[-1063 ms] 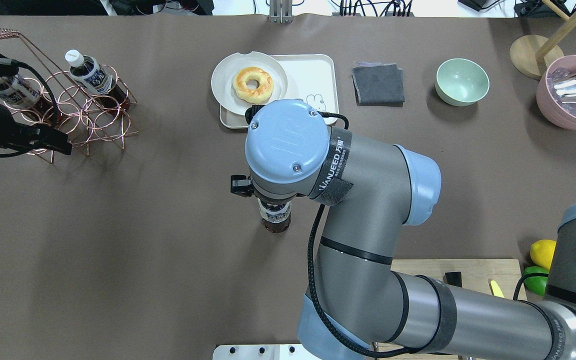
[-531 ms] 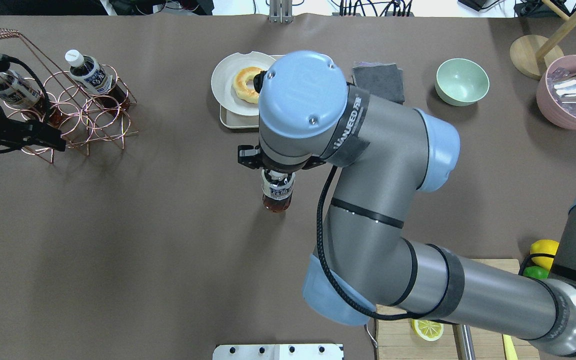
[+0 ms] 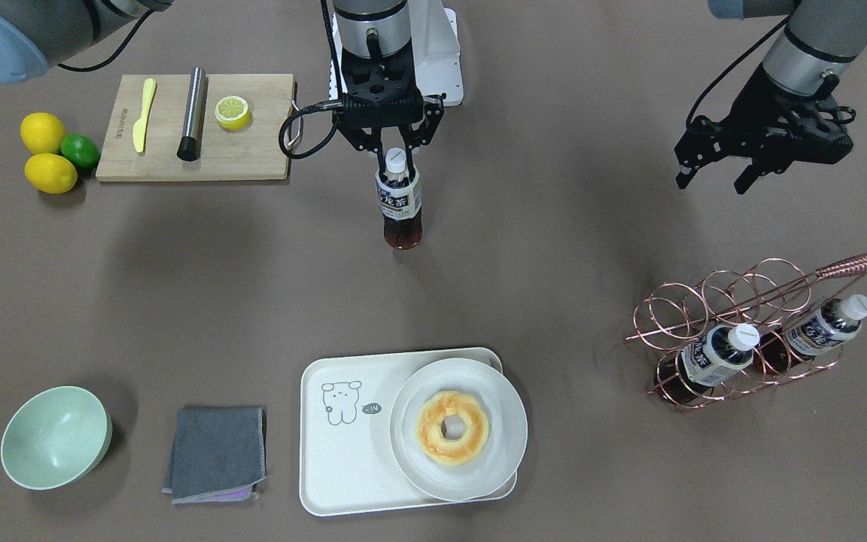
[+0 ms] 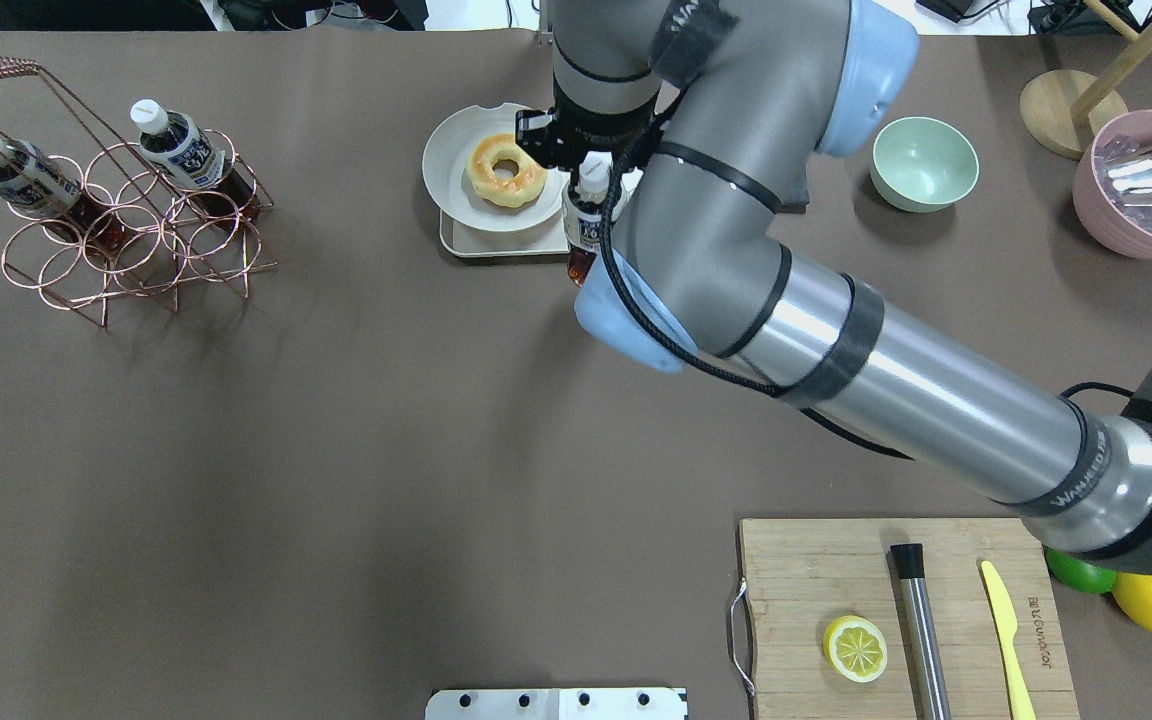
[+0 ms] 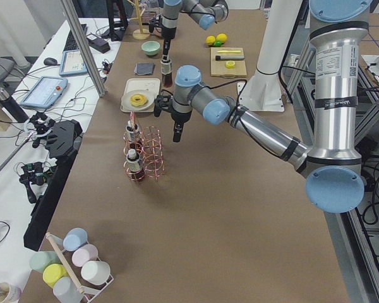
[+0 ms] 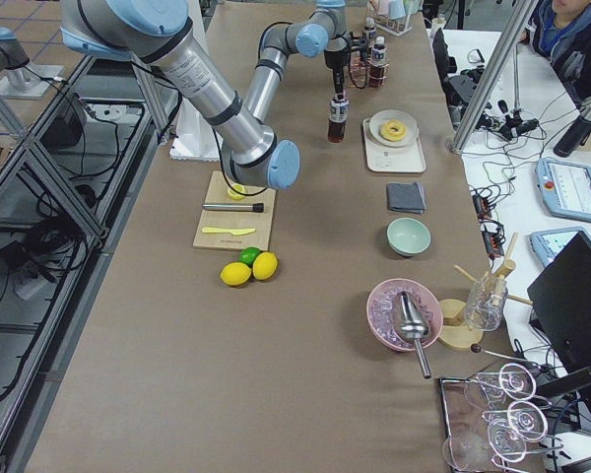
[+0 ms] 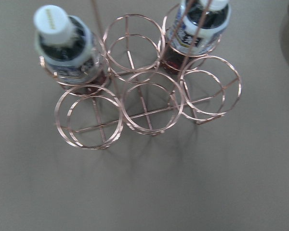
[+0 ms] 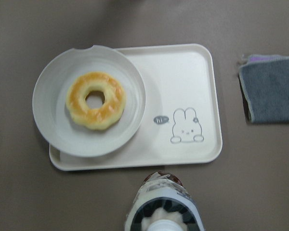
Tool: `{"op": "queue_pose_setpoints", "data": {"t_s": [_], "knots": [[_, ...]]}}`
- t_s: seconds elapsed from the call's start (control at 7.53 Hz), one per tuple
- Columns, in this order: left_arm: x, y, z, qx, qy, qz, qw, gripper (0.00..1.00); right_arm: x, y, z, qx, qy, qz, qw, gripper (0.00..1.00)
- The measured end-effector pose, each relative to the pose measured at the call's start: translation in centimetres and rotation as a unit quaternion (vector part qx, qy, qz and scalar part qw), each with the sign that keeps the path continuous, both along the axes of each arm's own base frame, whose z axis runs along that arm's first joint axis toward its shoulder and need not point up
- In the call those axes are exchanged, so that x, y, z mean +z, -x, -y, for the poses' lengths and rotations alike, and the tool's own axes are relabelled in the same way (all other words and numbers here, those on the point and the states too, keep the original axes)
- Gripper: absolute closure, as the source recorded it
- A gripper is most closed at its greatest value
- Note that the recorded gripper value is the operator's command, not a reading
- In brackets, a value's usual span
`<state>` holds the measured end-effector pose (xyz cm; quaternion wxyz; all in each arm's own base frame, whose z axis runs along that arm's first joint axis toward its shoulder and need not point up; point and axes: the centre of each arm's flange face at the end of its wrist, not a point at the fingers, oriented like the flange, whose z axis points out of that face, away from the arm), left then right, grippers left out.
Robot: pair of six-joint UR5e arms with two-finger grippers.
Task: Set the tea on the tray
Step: 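Lift the bottle with the right gripper and set it on the tray beside the plate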
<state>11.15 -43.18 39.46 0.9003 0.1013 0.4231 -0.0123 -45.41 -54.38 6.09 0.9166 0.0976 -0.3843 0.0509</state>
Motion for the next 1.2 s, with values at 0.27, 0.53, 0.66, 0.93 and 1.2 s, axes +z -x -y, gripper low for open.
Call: {"op": "queue_pose_setpoints", "data": {"t_s": [0.27,0.53,0.66,0.93,1.2], "knots": [[1.8,3.4,-1.7,0.005,-0.005,0.002,1.0,0.08,1.9,0.6,8.8,0.018,0.008,-0.004,0.9998,1.0],[1.8,4.4,-2.8,0.007,-0.007,0.0,0.9999,0.07,4.0,0.3,14.1,0.016,0.019,-0.007,0.9997,1.0],[1.7,4.6,-3.0,0.008,-0.007,-0.002,0.9999,0.06,4.2,0.3,15.1,0.011,0.023,-0.008,0.9997,1.0],[1.8,4.8,-3.4,0.008,-0.005,-0.002,0.9999,0.06,4.9,0.7,16.0,0.005,0.022,-0.003,0.9997,1.0],[1.8,5.0,-4.1,0.008,-0.004,-0.002,1.0,0.05,5.4,1.0,16.3,0.003,0.02,0.001,0.9998,0.01]]}}
